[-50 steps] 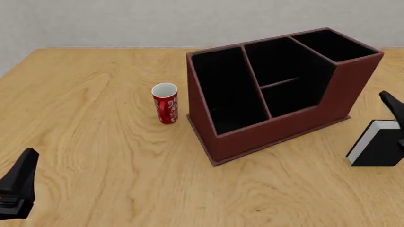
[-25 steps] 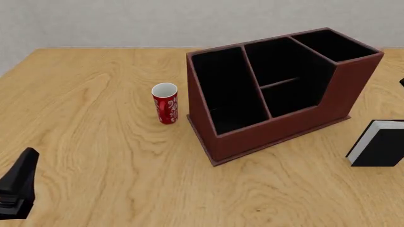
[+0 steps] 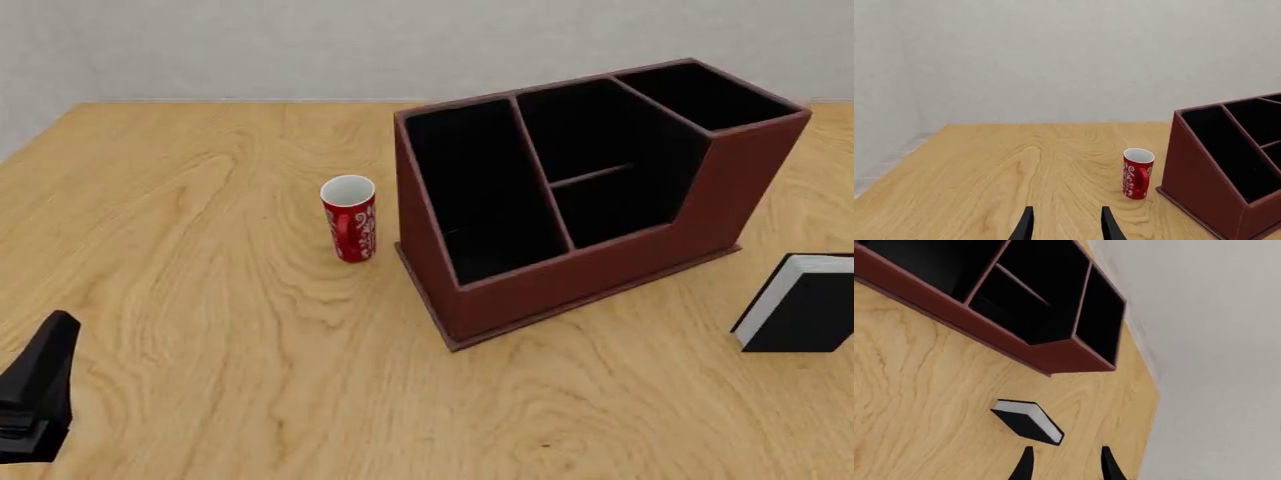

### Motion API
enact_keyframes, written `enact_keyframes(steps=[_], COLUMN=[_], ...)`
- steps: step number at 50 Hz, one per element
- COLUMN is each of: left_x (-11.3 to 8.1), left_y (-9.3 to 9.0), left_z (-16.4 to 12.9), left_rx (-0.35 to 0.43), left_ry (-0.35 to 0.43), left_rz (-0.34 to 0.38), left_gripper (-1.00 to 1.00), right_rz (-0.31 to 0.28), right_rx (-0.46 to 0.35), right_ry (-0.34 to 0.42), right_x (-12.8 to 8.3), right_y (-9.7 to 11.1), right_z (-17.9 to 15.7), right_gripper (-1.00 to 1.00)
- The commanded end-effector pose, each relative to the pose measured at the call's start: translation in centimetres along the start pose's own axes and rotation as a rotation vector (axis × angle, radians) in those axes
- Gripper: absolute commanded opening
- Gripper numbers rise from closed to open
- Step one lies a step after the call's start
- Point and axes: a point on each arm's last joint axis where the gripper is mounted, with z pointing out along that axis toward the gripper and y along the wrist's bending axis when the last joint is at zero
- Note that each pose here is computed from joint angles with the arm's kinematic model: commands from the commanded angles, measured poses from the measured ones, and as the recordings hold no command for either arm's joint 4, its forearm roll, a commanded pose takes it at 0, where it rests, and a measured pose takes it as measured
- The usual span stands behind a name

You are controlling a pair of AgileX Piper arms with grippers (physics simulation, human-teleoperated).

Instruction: Pick up the book and place it in the left compartment of the caddy.

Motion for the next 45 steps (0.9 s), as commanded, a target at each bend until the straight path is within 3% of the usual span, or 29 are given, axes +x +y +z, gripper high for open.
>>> enact_keyframes(steps=[1, 17, 18, 24, 26, 28, 34, 45], left_x=[0.1, 0.0, 0.0, 0.1, 0.1, 0.1, 0.1, 0.2], left_y=[0.0, 0.1, 0.1, 0.2, 0.2, 0.2, 0.2, 0.3], left_z=[0.0, 0.0, 0.0, 0.0, 0.0, 0.0, 0.0, 0.0], left_rx=[-0.007, -0.023, -0.026, -0.035, -0.038, -0.039, -0.046, -0.053], left_ry=[0.001, 0.001, 0.001, 0.003, 0.002, 0.003, 0.003, 0.004], left_rz=[-0.002, 0.004, 0.006, 0.008, 0.009, 0.009, 0.013, 0.017], left_gripper=[1.0, 1.0, 1.0, 1.0, 1.0, 1.0, 1.0, 1.0], right_rz=[-0.082, -0.184, -0.214, -0.271, -0.266, -0.313, -0.37, -0.383], right_rx=[-0.06, -0.099, -0.112, -0.133, -0.141, -0.166, -0.197, -0.2], right_ry=[0.058, 0.077, 0.083, 0.108, 0.101, 0.104, 0.119, 0.13], right_x=[0.3, 1.1, 1.5, 2.4, 2.1, 2.6, 3.4, 3.6], right_y=[-0.4, 0.6, 1.2, 1.8, 1.8, 2.7, 3.6, 3.3], right_z=[1.7, 5.8, 6.2, 7.7, 7.7, 7.8, 8.5, 9.0], right_gripper=[1.0, 1.0, 1.0, 1.0, 1.0, 1.0, 1.0, 1.0])
